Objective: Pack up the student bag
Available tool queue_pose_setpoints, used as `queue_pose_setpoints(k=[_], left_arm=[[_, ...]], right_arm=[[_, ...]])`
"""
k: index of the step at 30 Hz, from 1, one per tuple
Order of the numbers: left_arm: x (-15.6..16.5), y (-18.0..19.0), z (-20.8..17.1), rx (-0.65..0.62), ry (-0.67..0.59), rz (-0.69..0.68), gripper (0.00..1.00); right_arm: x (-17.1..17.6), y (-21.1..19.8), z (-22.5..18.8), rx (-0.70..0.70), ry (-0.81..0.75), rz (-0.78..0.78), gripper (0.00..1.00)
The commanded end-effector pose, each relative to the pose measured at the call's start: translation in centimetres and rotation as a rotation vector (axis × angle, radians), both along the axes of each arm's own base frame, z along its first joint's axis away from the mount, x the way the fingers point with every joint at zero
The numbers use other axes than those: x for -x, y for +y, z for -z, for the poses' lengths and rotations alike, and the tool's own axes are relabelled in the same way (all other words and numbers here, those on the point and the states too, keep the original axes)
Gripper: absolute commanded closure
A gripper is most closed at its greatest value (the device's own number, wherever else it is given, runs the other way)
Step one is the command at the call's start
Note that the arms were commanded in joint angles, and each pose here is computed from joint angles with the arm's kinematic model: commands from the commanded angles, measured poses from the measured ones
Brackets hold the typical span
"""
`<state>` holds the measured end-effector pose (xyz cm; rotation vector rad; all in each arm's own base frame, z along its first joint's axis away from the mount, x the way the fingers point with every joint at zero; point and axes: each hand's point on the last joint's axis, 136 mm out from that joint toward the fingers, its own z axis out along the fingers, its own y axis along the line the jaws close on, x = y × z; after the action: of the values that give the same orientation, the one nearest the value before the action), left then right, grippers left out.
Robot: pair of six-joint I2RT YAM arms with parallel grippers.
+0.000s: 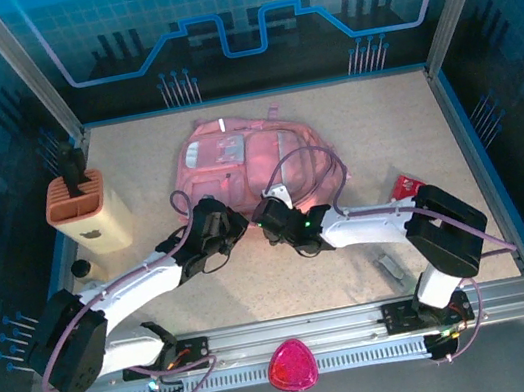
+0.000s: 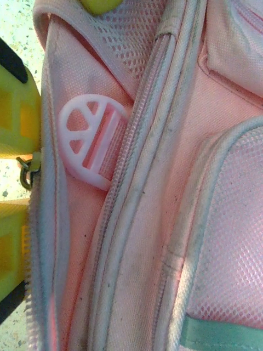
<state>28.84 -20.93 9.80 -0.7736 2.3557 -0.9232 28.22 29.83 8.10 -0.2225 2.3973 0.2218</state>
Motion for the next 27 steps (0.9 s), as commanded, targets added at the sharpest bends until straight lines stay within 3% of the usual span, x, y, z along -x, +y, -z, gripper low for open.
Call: queue_pose_setpoints(k=[1, 17, 27], left_arm=[[-0.1, -1.7, -3.2, 0.052, -0.072, 0.068, 1.00], [-0.3, -1.0, -3.3, 0.003, -0.081, 0.056, 1.00], [-0.9, 1.3, -2.9, -0.023, -0.065, 0.021, 1.00]], right_arm=[[-1.5, 0.3, -1.4, 0.014, -0.076, 0.028, 0.76], [-0.3, -1.2, -0.7, 0.062, -0.069, -0.017, 0.97], [2.1, -7.3, 0.7, 0.111, -0.014, 0.010, 1.00]])
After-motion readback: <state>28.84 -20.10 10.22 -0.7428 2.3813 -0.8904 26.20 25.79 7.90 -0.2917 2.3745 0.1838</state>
